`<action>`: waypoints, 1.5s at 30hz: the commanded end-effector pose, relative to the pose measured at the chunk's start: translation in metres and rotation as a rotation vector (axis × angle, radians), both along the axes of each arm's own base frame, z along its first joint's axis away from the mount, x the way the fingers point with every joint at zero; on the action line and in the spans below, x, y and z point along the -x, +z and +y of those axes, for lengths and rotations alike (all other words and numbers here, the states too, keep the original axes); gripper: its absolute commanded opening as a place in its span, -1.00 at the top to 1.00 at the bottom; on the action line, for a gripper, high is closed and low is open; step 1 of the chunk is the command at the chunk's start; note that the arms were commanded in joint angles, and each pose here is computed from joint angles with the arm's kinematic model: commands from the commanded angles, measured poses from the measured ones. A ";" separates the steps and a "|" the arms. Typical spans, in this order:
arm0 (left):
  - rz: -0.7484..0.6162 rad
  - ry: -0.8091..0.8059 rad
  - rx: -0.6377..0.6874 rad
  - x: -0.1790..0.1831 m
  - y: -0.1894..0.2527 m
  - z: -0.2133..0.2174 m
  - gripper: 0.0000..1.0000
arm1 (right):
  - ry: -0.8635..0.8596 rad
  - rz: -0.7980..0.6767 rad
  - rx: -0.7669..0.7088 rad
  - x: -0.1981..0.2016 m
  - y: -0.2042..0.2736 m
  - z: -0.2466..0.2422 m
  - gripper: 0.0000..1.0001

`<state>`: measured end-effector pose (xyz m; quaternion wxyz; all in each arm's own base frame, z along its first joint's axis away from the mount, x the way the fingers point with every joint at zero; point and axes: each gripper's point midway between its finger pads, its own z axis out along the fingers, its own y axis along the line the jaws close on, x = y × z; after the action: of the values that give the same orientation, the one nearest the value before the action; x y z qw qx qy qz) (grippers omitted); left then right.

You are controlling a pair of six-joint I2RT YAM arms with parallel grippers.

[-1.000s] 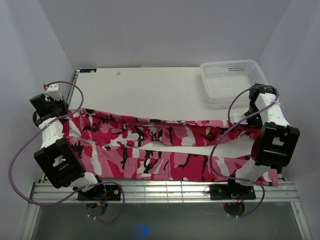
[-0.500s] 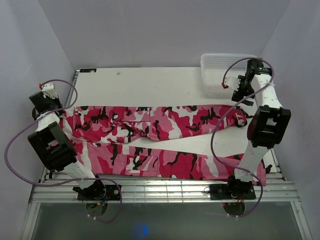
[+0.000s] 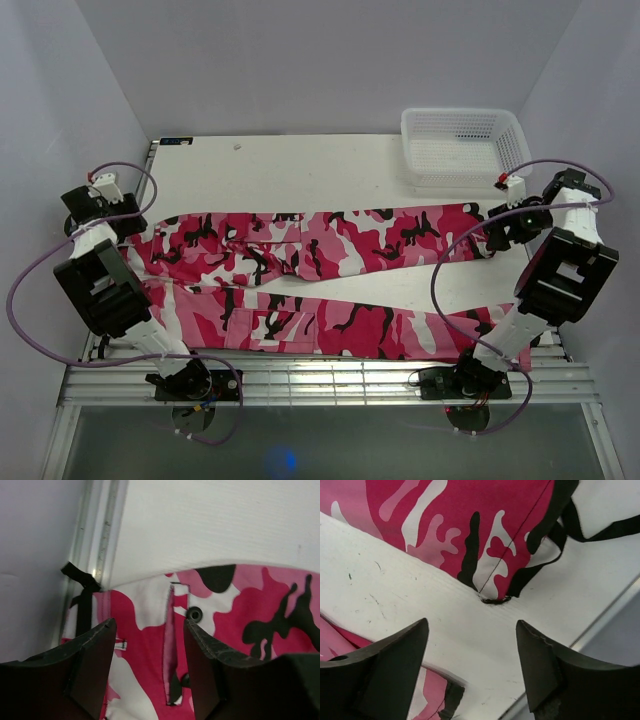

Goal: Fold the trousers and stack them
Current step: Flatten the trousers out

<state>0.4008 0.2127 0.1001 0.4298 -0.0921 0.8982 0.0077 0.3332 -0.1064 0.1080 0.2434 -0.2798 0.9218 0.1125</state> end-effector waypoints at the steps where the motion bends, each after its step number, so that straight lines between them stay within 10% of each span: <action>1: -0.025 -0.161 0.052 0.010 0.033 -0.034 -0.33 | -0.115 0.050 -0.247 -0.004 -0.008 0.026 -0.46; 16: 0.176 -1.127 0.298 0.129 0.031 -0.291 -0.29 | 0.459 0.353 0.003 0.145 -0.038 0.033 -0.43; 25: 0.329 -1.297 0.185 0.162 -0.017 -0.361 -0.25 | 0.559 0.487 0.062 0.201 -0.069 0.034 -0.40; 33: 0.438 -1.380 0.095 0.193 -0.061 -0.380 -0.14 | 0.534 0.412 0.108 0.175 -0.074 0.027 0.10; 39: 0.442 -1.377 0.102 0.188 -0.070 -0.384 0.33 | 0.562 0.354 0.149 0.157 -0.073 0.024 0.84; 45: 0.266 -1.332 -0.002 0.153 -0.035 -0.388 1.00 | 0.558 0.193 0.195 0.120 -0.047 0.020 0.85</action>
<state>0.2113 -0.1657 0.0290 0.1326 0.4704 0.8274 -0.2765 0.1802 -0.0841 0.0358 0.0207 -0.5110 0.8454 0.1541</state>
